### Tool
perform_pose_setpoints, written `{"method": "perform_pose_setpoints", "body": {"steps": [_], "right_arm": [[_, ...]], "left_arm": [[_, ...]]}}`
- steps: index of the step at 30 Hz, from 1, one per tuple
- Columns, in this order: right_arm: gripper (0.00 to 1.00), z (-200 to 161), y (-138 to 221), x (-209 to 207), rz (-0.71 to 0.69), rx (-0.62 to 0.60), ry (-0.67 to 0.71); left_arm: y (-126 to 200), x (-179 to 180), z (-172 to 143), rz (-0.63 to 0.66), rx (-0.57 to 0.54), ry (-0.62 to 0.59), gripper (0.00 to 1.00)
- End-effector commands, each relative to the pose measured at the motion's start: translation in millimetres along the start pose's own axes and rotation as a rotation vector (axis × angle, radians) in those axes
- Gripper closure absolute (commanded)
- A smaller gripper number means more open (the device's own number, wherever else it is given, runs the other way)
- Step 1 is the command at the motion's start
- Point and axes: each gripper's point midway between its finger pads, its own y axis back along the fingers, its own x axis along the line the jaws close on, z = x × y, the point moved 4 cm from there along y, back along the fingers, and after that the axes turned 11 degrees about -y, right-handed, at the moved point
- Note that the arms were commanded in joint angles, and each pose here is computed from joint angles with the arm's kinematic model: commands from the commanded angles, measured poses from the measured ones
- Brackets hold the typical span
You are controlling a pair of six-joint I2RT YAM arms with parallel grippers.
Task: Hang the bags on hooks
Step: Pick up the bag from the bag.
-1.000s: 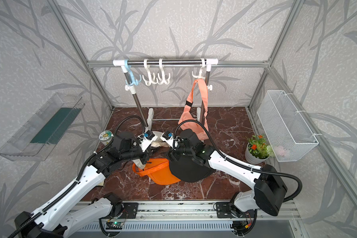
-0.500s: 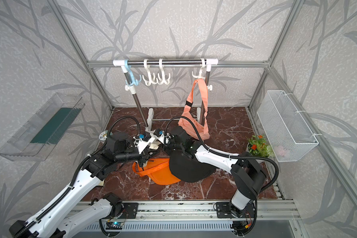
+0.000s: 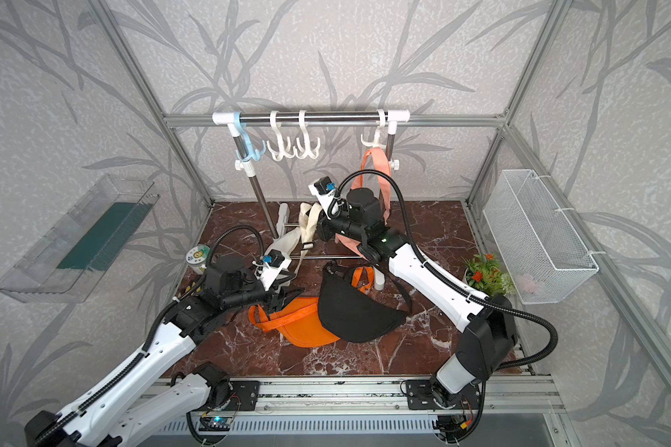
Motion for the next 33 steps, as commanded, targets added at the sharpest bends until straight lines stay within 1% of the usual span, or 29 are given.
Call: {"method": "perform_pose_setpoints", "body": {"steps": [1, 4, 7, 10, 12, 15, 18, 19, 20, 21, 25, 27, 30, 32, 33], "right_arm": [[1.00, 9.2, 7.2, 14.2, 0.036, 0.032, -0.033], [1.00, 13.7, 7.7, 16.8, 0.048, 0.031, -0.039], [1.00, 12.3, 7.5, 16.8, 0.043, 0.044, -0.042], [1.00, 10.8, 9.2, 12.9, 0.014, 0.052, -0.046], [1.00, 9.0, 9.3, 11.0, 0.001, 0.060, -0.048], [1.00, 5.0, 7.7, 8.3, -0.009, 0.078, -0.058], [1.00, 1.5, 4.4, 4.0, -0.015, 0.091, -0.073], [1.00, 0.9, 4.0, 3.2, -0.013, 0.093, -0.078], [1.00, 0.9, 3.7, 2.2, -0.011, 0.094, -0.078], [1.00, 1.2, 3.1, 1.6, -0.009, 0.094, -0.081], [1.00, 3.1, 1.9, 3.7, 0.007, 0.097, -0.080], [1.00, 4.0, 2.9, 4.3, 0.009, 0.094, -0.080], [1.00, 4.6, 4.3, 4.9, 0.009, 0.094, -0.079], [1.00, 7.0, 6.4, 6.1, 0.010, 0.089, -0.075], [1.00, 7.4, 7.2, 6.9, 0.012, 0.089, -0.074]], "left_arm": [[-6.6, 19.2, 13.7, 0.116, -0.104, -0.003, 0.39], [-8.1, 33.5, 12.7, 0.221, -0.130, -0.012, 0.38], [-2.5, 50.3, 12.4, 0.359, -0.137, -0.027, 0.38], [7.3, 56.9, 15.3, 0.437, -0.144, -0.048, 0.40], [13.7, 52.5, 16.6, 0.432, -0.155, -0.069, 0.40], [23.9, 36.1, 18.7, 0.352, -0.150, -0.100, 0.38], [38.1, 2.9, 20.3, 0.164, -0.130, -0.140, 0.36], [44.9, -7.0, 21.9, 0.116, -0.139, -0.140, 0.35], [51.1, -12.8, 23.1, 0.094, -0.148, -0.140, 0.35], [57.5, -15.3, 24.7, 0.099, -0.162, -0.141, 0.34], [68.3, 1.0, 23.2, 0.263, -0.161, -0.179, 0.30], [58.5, 3.0, 20.5, 0.247, -0.149, -0.198, 0.30], [37.0, 2.2, 21.8, 0.161, -0.147, -0.196, 0.29], [25.1, 11.4, 20.6, 0.182, -0.131, -0.191, 0.26], [20.9, 20.5, 19.4, 0.235, -0.126, -0.200, 0.26]]}}
